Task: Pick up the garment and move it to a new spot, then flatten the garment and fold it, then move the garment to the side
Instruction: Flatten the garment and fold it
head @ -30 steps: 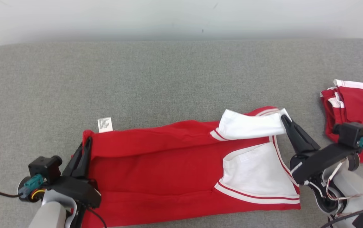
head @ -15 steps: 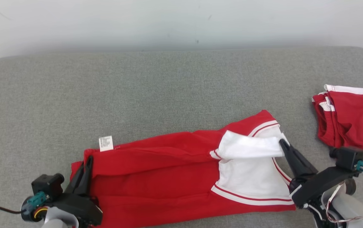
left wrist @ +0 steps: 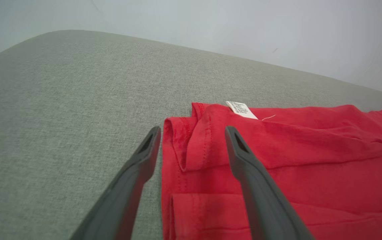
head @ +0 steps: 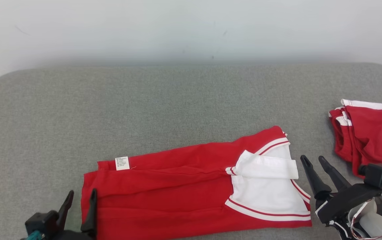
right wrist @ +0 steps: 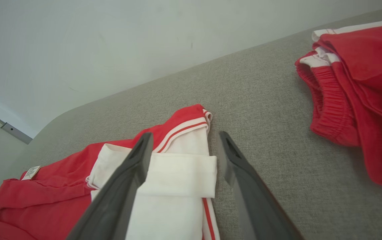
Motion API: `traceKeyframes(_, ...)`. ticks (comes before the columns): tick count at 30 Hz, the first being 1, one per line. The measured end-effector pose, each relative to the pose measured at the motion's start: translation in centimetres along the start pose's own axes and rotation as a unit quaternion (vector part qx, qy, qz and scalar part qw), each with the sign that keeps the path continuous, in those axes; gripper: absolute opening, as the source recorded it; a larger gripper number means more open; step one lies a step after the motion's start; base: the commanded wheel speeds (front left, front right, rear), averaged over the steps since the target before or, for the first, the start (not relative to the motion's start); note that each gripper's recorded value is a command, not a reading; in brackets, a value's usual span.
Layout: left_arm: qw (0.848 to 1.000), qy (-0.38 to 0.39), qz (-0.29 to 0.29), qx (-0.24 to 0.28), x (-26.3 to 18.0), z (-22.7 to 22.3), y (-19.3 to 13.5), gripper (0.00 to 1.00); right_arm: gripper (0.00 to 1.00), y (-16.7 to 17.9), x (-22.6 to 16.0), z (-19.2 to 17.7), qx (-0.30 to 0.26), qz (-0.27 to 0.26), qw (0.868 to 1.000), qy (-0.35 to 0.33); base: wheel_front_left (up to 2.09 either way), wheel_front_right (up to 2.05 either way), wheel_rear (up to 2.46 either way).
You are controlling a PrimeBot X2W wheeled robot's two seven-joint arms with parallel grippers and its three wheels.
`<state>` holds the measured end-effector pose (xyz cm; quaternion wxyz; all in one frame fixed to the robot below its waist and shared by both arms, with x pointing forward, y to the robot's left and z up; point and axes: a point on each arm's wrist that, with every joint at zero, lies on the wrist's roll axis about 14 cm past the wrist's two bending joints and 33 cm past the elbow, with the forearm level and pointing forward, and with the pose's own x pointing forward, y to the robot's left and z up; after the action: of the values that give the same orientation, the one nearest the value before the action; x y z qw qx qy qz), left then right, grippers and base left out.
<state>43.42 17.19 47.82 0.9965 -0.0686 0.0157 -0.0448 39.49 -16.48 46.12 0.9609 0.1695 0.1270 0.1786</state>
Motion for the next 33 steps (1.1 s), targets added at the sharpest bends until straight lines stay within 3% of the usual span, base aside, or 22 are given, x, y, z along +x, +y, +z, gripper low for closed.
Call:
traceKeyframes(15, 0.997, -0.031, 0.066, 0.004, -4.2, 1.4, 3.4, 1.00, 1.00, 5.9, 2.7, -1.2, -0.054, 0.083, 0.995, 0.012, 0.00, 0.00, 0.00)
traceKeyframes(28, 0.993, -0.024, 0.113, -0.008, -7.0, 0.9, 6.2, 1.00, 1.00, 7.7, 6.1, -2.8, -0.103, 0.118, 0.986, 0.062, 0.00, 0.00, 0.00)
traceKeyframes(30, 0.993, -0.023, 0.116, -0.011, -7.1, 0.7, 6.3, 1.00, 0.93, 7.3, 6.4, -3.0, -0.111, 0.114, 0.985, 0.070, 0.00, 0.00, 0.00)
traceKeyframes(32, 0.993, -0.022, 0.117, -0.012, -7.1, 0.6, 6.3, 1.00, 0.78, 7.1, 6.6, -3.3, -0.116, 0.112, 0.984, 0.079, 0.00, 0.00, 0.00)
traceKeyframes(33, 0.993, -0.021, 0.117, -0.013, -7.1, 0.6, 6.2, 1.00, 0.78, 7.0, 6.7, -3.5, -0.118, 0.112, 0.983, 0.083, 0.00, 0.00, 0.00)
